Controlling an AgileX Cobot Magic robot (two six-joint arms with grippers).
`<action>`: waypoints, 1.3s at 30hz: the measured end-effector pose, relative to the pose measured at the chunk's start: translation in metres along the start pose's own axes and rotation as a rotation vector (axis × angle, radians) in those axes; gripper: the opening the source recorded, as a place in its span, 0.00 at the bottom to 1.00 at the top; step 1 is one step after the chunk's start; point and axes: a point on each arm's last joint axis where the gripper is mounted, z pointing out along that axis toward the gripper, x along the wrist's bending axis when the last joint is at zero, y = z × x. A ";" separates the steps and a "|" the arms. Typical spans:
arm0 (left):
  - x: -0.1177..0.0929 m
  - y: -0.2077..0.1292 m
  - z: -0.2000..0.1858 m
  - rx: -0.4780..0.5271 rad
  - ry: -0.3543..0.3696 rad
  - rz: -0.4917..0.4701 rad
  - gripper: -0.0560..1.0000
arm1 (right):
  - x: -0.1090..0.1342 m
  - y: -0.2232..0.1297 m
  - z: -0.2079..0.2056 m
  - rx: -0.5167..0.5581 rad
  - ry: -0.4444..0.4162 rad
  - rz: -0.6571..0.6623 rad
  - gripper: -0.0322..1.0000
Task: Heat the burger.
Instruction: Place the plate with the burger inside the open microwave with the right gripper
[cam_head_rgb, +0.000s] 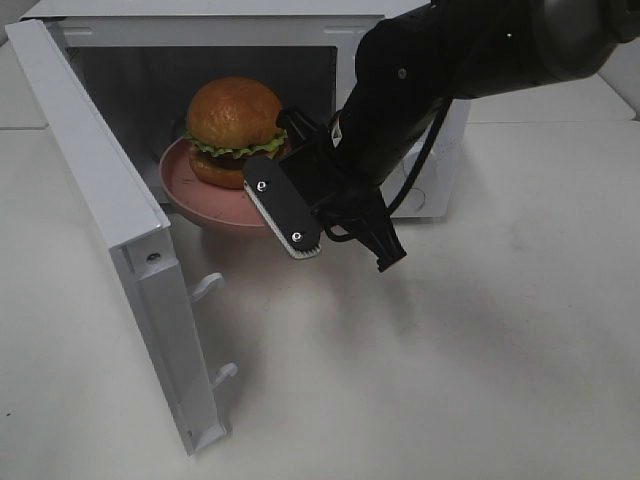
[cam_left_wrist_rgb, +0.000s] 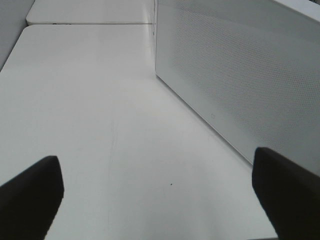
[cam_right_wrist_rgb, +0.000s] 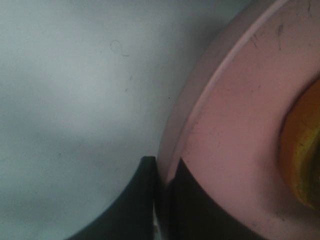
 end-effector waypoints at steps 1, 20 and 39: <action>0.000 0.000 0.000 0.000 0.000 0.000 0.96 | 0.000 0.000 0.000 0.000 0.000 0.000 0.07; 0.000 0.000 0.000 0.000 0.000 0.000 0.96 | -0.040 -0.001 0.025 0.032 -0.019 0.048 0.07; 0.000 0.000 0.000 0.000 0.000 0.000 0.96 | -0.081 -0.005 0.053 0.080 -0.048 0.071 0.09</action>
